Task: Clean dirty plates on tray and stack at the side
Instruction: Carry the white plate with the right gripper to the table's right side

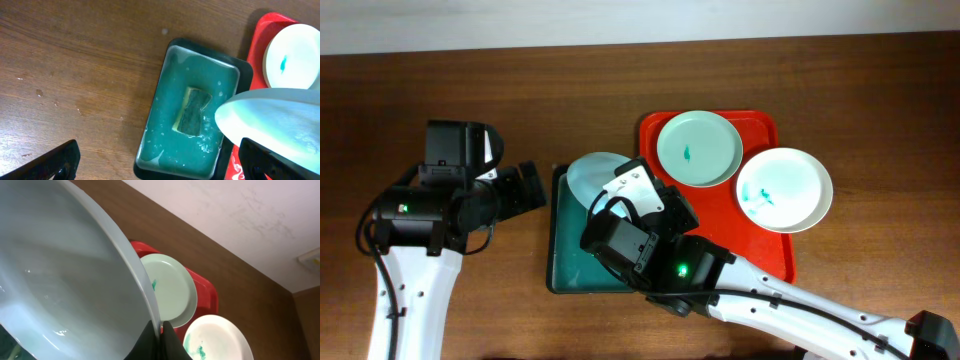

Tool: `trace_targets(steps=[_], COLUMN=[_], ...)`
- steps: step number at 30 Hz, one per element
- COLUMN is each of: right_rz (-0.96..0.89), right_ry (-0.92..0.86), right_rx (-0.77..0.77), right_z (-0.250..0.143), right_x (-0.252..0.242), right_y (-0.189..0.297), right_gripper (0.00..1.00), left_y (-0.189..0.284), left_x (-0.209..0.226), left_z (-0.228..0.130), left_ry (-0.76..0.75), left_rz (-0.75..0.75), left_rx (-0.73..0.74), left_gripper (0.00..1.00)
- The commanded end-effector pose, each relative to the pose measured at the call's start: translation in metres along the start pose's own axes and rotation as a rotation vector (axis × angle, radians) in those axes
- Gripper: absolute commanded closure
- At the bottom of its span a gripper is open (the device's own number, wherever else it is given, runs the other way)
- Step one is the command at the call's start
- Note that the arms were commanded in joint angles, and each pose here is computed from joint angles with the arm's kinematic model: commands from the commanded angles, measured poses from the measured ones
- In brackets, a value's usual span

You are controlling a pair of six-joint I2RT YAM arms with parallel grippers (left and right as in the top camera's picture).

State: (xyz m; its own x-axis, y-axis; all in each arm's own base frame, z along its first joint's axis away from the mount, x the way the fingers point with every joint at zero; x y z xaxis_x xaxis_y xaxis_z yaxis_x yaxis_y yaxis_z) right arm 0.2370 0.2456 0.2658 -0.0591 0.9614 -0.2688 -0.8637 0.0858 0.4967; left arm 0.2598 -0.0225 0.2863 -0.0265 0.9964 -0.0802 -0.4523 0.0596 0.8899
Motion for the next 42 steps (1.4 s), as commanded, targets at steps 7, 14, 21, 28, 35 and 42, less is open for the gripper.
trace_targets(steps=[7,14,21,28,35,42], right_rz=[-0.142,-0.104,-0.104,-0.104,-0.064,0.105], right_ry=[0.066,0.037,0.037,0.037,-0.045,-0.182], right_rx=[-0.161,-0.168,-0.168,-0.168,-0.104,0.073], right_z=[0.028,0.029,0.029,0.029,0.020,-0.001], right_x=[-0.011,-0.005,-0.005,-0.005,-0.007,0.008], right_y=[0.016,0.019,0.019,0.019,0.010,0.007], right_gripper=[0.96,0.96,0.96,0.96,0.96,0.96], left_y=[0.007,0.007,0.007,0.007,0.007,0.007], left_x=[0.002,0.002,0.002,0.002,0.002,0.002], left_z=[0.002,0.002,0.002,0.002,0.002,0.002], left_ry=[0.004,0.004,0.004,0.004,0.004,0.004], left_rz=[0.006,0.006,0.006,0.006,0.006,0.006], left_rx=[-0.025,-0.025,-0.025,-0.025,-0.025,-0.025], left_gripper=[0.00,0.01,0.01,0.01,0.01,0.01])
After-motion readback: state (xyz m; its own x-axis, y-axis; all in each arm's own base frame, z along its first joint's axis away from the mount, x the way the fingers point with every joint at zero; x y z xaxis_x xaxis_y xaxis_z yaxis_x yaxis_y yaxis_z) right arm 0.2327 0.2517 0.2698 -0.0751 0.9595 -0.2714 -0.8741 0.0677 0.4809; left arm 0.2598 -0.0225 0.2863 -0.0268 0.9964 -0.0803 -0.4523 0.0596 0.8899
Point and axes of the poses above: each gripper's point midway between its finger pads, its own y axis back along the fingers, its own x axis along the line the jaws close on, z = x × y, the point moved 6 cm from there along y, back along the fingers, and after that the axes turned 15 degrees about -y, right-handed, at the moved point
